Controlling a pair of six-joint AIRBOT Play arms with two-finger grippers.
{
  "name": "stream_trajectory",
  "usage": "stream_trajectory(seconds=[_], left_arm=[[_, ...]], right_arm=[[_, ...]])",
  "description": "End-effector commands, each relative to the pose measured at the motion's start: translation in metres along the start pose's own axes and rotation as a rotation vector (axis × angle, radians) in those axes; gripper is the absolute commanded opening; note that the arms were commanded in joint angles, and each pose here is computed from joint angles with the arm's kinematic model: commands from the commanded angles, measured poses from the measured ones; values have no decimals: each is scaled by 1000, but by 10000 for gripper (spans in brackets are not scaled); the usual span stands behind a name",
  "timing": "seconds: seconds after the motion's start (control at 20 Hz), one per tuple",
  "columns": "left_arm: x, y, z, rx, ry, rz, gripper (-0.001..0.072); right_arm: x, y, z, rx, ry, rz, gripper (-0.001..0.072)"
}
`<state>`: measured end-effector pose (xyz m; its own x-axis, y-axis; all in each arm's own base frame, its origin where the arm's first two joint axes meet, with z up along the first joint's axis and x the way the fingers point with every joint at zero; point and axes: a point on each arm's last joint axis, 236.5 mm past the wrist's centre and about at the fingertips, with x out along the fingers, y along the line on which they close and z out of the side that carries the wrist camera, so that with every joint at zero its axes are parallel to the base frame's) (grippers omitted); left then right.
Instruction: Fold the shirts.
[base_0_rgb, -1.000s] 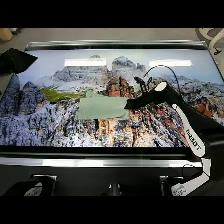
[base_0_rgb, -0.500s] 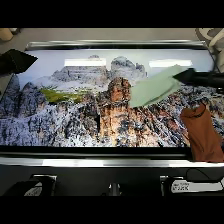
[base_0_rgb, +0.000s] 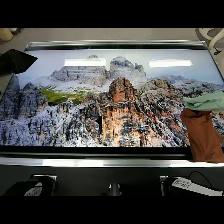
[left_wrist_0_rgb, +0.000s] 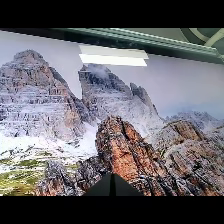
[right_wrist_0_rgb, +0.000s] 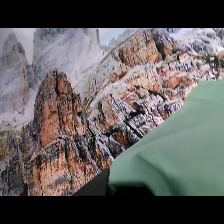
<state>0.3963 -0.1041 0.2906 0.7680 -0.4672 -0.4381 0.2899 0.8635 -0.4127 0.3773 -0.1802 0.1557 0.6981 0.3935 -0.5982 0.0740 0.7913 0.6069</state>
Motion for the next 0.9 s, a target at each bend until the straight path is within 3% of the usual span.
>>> stream_trajectory(seconds=[0.0, 0.15, 0.4, 0.75, 0.8, 0.85], left_arm=[[0, 0, 0, 1, 0, 0, 27], [0, 0, 0, 1, 0, 0, 26], [0, 0, 3, 11, -11, 1, 26], [-1, 0, 3, 13, -12, 0, 26], [-1, 0, 3, 13, -12, 0, 27], [0, 0, 3, 13, -12, 1, 27]], right_arm=[[-34, -15, -32, 45, 85, -54, 18], [-61, -33, -46, 51, 102, -184, 18], [-93, -81, -149, 143, 517, -493, 18], [-61, -126, -216, 132, 717, -600, 23], [-62, -131, -226, 139, 746, -612, 59], [-63, -134, -233, 143, 767, -621, 171]])
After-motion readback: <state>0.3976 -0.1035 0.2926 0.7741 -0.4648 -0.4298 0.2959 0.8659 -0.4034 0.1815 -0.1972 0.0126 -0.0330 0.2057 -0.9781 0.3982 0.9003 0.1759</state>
